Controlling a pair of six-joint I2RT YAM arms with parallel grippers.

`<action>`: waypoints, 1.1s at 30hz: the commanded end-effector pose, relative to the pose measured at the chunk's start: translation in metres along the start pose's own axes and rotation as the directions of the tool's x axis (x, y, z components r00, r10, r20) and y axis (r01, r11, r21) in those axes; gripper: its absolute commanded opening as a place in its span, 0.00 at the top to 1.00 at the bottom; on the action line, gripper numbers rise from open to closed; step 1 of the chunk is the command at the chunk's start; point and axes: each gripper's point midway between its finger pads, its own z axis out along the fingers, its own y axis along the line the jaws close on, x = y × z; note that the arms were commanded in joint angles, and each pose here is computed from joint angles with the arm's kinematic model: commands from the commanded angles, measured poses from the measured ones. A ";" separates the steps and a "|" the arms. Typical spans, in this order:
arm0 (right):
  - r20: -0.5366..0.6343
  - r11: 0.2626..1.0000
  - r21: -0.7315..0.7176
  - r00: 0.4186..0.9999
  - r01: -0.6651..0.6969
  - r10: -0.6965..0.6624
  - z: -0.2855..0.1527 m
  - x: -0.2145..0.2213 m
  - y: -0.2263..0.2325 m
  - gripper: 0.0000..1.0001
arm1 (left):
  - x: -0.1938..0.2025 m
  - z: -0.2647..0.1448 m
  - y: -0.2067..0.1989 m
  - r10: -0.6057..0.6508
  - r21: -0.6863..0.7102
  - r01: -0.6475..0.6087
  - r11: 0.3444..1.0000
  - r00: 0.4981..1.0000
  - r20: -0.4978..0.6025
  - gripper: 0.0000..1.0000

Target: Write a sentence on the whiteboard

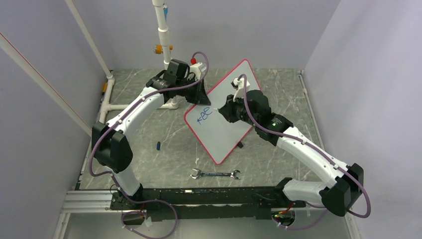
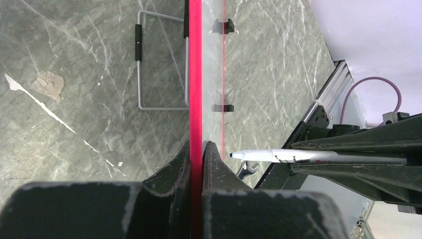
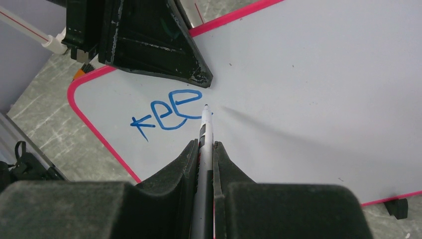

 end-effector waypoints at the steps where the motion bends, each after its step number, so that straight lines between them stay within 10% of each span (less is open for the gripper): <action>1: 0.102 1.000 0.008 0.995 -0.021 0.020 -0.002 -0.036 0.000 1.00 | -0.018 -0.011 0.009 0.164 -0.102 -0.158 0.982 0.985 0.055 1.00; 33: 0.073 0.999 -0.007 0.997 -0.038 0.038 0.021 -0.035 -0.003 1.00 | -0.015 -0.009 0.009 0.167 -0.101 -0.162 0.982 0.985 0.044 1.00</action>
